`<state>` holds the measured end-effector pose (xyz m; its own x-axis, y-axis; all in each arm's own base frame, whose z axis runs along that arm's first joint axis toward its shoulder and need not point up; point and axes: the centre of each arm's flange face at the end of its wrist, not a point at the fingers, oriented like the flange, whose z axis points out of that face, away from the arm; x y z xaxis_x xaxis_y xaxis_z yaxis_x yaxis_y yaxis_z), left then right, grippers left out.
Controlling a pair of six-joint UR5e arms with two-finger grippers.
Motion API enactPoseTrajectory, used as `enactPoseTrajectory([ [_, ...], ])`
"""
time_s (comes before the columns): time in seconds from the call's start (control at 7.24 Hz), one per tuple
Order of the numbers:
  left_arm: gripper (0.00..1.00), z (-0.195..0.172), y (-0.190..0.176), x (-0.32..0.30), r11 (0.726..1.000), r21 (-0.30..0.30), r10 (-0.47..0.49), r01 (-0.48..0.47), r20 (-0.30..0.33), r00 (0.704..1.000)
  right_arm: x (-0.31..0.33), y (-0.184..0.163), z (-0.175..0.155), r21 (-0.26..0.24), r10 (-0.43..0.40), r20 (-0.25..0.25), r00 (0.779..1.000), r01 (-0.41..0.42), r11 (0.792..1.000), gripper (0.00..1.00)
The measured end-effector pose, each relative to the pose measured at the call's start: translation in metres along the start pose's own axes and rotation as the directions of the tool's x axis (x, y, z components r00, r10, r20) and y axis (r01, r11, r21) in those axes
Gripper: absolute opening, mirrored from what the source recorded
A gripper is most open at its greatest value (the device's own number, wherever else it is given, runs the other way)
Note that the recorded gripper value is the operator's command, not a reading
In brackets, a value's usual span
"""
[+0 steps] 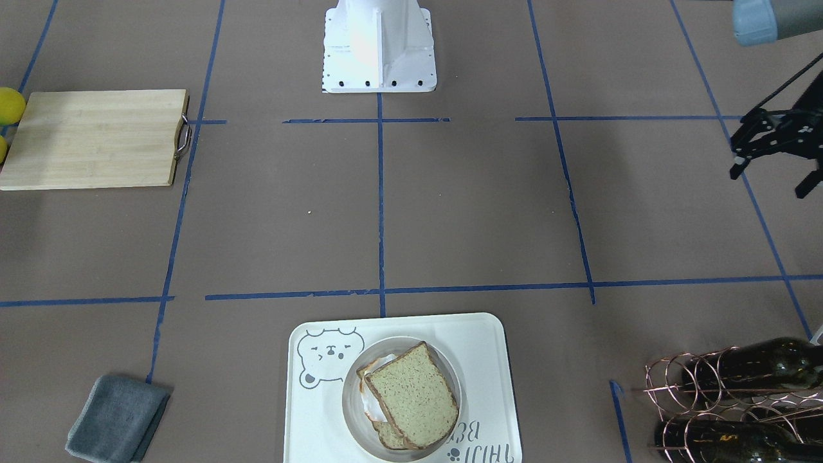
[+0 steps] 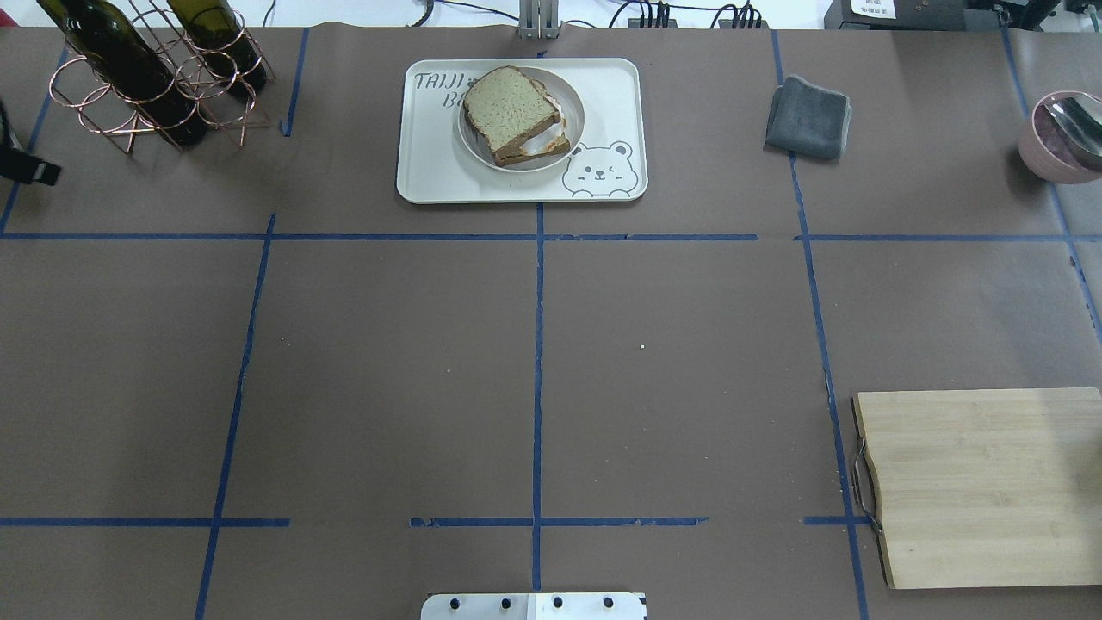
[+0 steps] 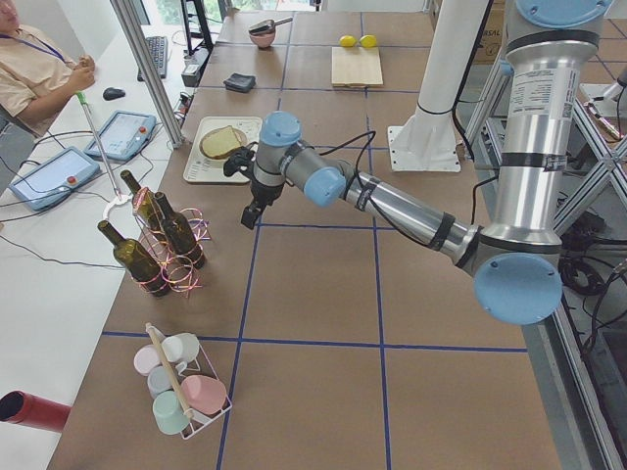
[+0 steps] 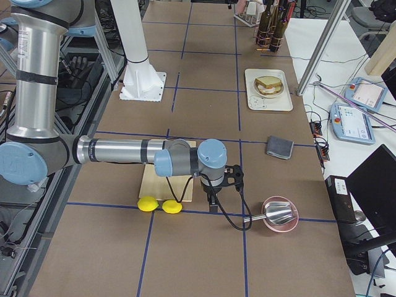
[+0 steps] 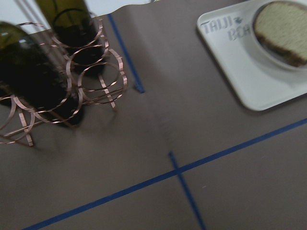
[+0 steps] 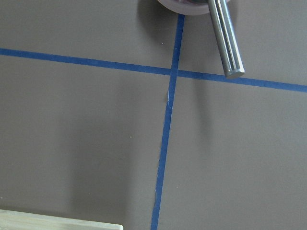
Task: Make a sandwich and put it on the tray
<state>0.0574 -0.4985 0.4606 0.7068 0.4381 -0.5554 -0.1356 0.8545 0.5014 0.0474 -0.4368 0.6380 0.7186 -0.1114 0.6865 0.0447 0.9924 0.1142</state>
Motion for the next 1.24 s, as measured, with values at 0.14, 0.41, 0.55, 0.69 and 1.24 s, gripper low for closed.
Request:
enactPoseTrajectory([
  [0.14, 1.00, -0.003, 0.042, -0.057, 0.999, -0.045, 0.024, -0.022, 0.044, 0.999, 0.000, 0.001, 0.000, -0.001, 0.000, 0.000, 1.000, 0.000, 1.000, 1.00],
  [0.41, 1.00, -0.004, 0.112, -0.120, 0.983, -0.164, -0.074, 0.086, 0.073, 0.995, 0.001, 0.003, 0.001, -0.003, 0.001, 0.001, 1.000, -0.001, 1.000, 1.00],
  [0.55, 1.00, -0.001, 0.127, -0.129, 0.961, -0.231, -0.140, 0.153, 0.069, 0.988, 0.000, 0.004, 0.001, -0.002, 0.000, 0.002, 1.000, 0.000, 1.000, 1.00],
  [0.69, 1.00, 0.000, 0.138, -0.133, 0.944, -0.267, -0.186, 0.194, 0.057, 0.981, 0.000, 0.004, 0.000, -0.002, 0.000, 0.002, 1.000, 0.000, 1.000, 1.00],
  [1.24, 1.00, 0.003, 0.161, -0.140, 0.920, -0.284, -0.288, 0.269, -0.028, 0.957, -0.001, 0.005, 0.000, -0.001, -0.002, 0.003, 1.000, 0.002, 1.000, 1.00],
])
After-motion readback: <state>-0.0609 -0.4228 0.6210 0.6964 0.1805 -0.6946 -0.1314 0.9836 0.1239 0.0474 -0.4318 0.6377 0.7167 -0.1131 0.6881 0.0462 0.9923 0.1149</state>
